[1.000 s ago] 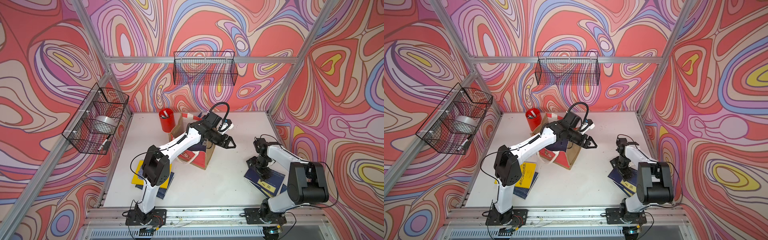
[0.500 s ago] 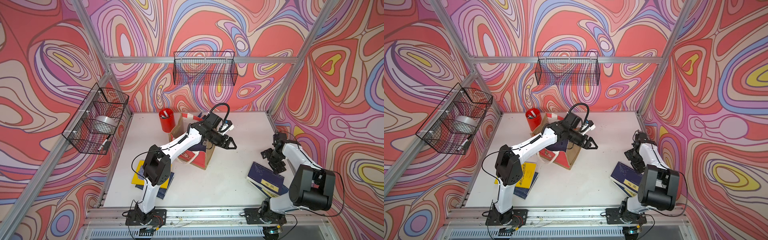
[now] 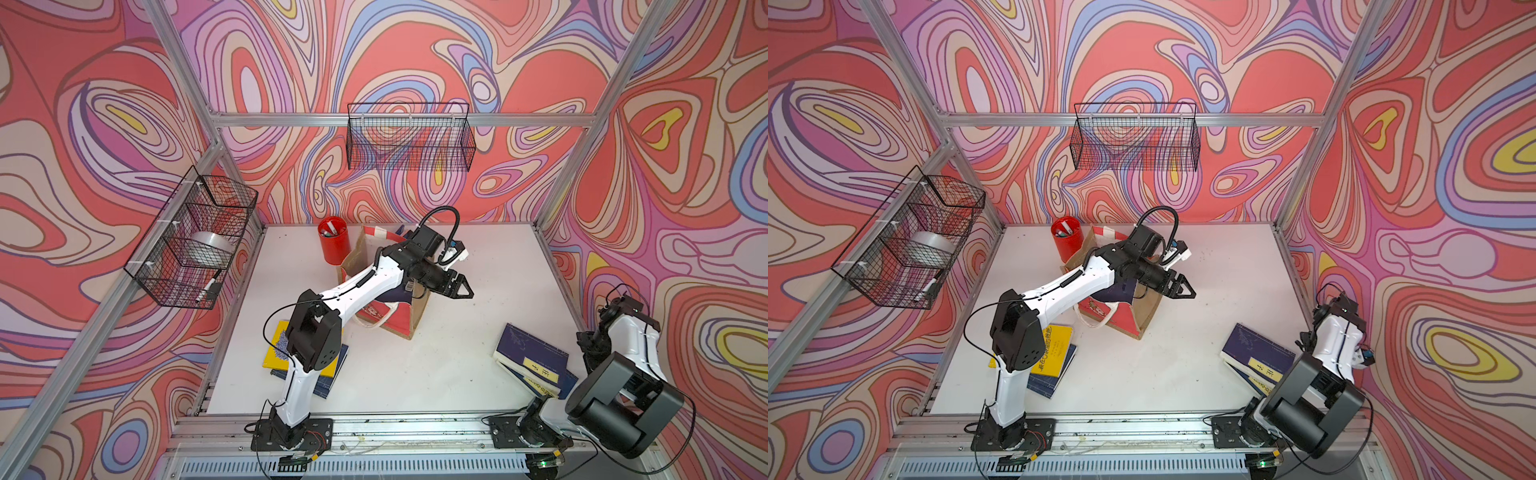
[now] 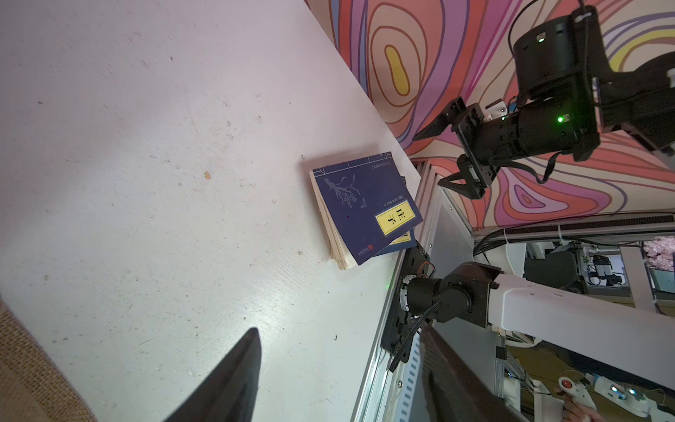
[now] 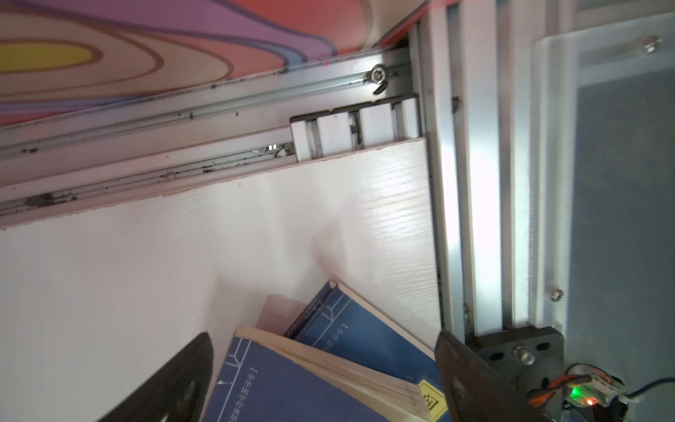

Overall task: Put the books into the canvas bag
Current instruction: Adjust the books at the center of the board, then pick up the book from the book.

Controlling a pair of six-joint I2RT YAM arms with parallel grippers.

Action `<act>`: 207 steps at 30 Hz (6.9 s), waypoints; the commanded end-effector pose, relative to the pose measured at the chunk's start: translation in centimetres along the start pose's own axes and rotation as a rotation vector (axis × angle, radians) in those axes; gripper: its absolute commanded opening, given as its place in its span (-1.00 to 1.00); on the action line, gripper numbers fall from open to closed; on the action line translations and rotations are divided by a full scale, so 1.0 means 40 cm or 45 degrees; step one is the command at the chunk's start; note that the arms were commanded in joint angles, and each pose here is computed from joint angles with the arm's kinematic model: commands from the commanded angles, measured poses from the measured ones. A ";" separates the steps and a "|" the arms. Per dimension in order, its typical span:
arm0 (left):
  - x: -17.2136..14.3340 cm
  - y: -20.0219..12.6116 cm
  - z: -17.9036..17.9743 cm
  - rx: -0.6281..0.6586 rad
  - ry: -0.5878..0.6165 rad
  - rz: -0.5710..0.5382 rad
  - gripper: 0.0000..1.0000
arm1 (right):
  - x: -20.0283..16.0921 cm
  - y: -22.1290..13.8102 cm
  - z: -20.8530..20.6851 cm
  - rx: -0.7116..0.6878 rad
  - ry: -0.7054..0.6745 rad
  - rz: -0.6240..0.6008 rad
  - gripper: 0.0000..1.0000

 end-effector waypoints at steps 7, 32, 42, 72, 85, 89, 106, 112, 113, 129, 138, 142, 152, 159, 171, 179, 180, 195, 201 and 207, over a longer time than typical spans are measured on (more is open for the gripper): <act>-0.013 0.008 0.002 -0.011 0.002 0.025 0.39 | -0.082 0.101 -0.037 0.015 0.086 0.184 0.92; -0.023 0.013 0.023 0.053 -0.037 0.049 0.40 | -0.276 0.100 0.199 0.777 -0.253 0.328 0.97; -0.115 0.099 0.038 0.035 -0.123 0.144 0.40 | -0.232 -0.018 0.288 0.735 -0.618 0.150 0.97; -0.217 0.216 -0.119 0.470 -0.194 0.194 0.43 | -0.364 -0.023 0.130 0.944 -1.081 0.545 0.97; -0.269 0.265 0.011 0.378 -0.475 0.036 0.44 | -0.377 -0.022 0.127 0.945 -1.104 0.562 0.96; -0.265 0.286 0.024 0.275 -0.491 -0.054 0.44 | -0.384 -0.020 0.125 0.932 -1.114 0.567 0.96; -0.329 0.282 0.102 0.426 -0.629 0.029 0.44 | -0.389 -0.014 0.124 0.904 -1.114 0.563 0.97; -0.327 0.286 0.100 0.422 -0.631 0.024 0.45 | -0.391 -0.016 0.124 0.907 -1.119 0.565 0.97; -0.326 0.294 0.101 0.380 -0.638 0.007 0.45 | -0.391 -0.017 0.124 0.912 -1.121 0.564 0.97; -0.302 0.322 0.094 0.146 -0.673 -0.110 0.08 | -0.404 -0.015 0.118 0.905 -1.135 0.588 0.97; -0.281 0.280 0.073 0.139 -0.639 -0.180 -0.52 | -0.409 -0.014 0.119 0.902 -1.146 0.595 0.97; -0.265 0.266 0.062 0.121 -0.608 -0.230 -0.61 | -0.412 -0.013 0.119 0.903 -1.151 0.602 0.96; -0.248 0.282 0.051 0.028 -0.585 -0.249 -0.06 | -0.420 -0.010 0.121 0.897 -1.170 0.615 0.96; -0.280 0.312 0.094 0.062 -0.653 -0.194 0.20 | -0.424 -0.009 0.124 0.892 -1.178 0.618 0.96; -0.344 0.271 0.168 0.402 -0.729 -0.111 0.22 | -0.428 -0.007 0.127 0.882 -1.188 0.622 0.96; -0.312 0.329 0.152 0.111 -0.734 -0.167 0.26 | -0.432 -0.009 0.124 0.882 -1.198 0.626 0.96; -0.310 0.331 0.151 0.094 -0.735 -0.176 0.26 | -0.433 -0.009 0.124 0.881 -1.201 0.627 0.97; -0.239 0.226 0.070 -0.018 -0.614 -0.403 -0.37 | -0.441 -0.007 0.125 0.873 -1.220 0.634 0.97; -0.227 0.222 0.056 -0.070 -0.600 -0.429 -0.33 | -0.442 -0.006 0.126 0.873 -1.222 0.637 0.97; -0.208 0.227 0.044 -0.124 -0.569 -0.428 0.10 | -0.445 -0.007 0.127 0.878 -1.228 0.643 0.97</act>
Point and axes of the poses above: each gripper's point midway between its finger pads, its own y axis out along the fingers, its own z axis along the line the jaws close on, x = y × z, the point moved 7 cm from there along -y, back along the fingers, and after that the axes turned 6 degrees about y, right-handed, at the moved point
